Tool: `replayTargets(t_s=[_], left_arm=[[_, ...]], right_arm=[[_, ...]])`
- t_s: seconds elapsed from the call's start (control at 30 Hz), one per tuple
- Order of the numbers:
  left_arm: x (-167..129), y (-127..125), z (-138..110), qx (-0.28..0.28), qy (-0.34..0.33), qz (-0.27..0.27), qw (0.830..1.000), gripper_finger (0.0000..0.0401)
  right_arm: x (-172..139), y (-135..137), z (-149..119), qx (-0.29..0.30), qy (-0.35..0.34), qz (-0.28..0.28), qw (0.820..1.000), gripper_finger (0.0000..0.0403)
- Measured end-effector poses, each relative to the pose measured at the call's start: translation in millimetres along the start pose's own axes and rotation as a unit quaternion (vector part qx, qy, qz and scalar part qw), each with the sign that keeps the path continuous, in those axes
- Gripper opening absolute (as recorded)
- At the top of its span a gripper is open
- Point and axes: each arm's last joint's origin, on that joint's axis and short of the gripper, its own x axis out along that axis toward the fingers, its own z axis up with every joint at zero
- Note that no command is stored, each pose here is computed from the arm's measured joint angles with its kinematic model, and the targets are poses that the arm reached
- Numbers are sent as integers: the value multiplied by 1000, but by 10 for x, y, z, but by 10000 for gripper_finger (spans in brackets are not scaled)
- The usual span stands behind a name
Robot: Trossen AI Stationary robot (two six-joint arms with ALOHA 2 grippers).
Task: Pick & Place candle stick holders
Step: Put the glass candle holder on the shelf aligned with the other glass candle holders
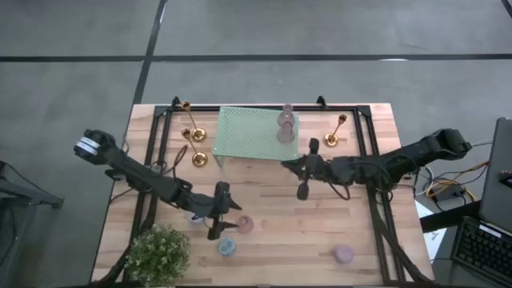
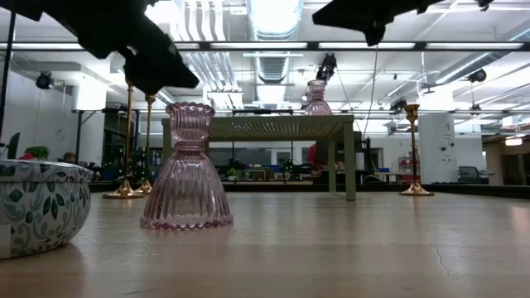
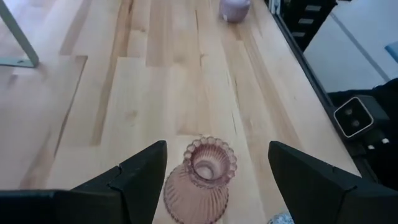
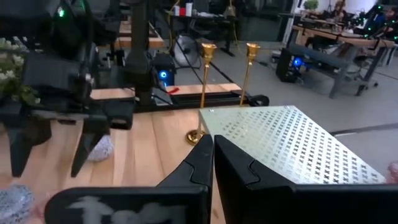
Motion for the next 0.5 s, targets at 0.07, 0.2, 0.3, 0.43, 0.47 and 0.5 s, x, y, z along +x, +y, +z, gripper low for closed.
replayTargets(t_s=[0.07,0.2,0.3,0.43,0.47,0.5], left_arm=[[70,-11,-16,1,2,1,1000,284],[188,-20,-65,-1,17,6,1000,284],[258,-28,-89,-4,25,8,1000,284],[347,-28,-146,-2,42,14,999,284],[367,-32,-148,-2,43,15,999,284],[385,-32,-153,-2,45,16,999,284]], right_arm=[[-42,4,10,-3,4,2,1000,8],[-85,23,16,-5,7,10,1000,8],[-100,41,19,-5,6,14,1000,8],[-103,45,15,-6,8,15,1000,8],[-103,45,11,-7,10,15,1000,8],[-103,44,8,-8,11,15,1000,8]])
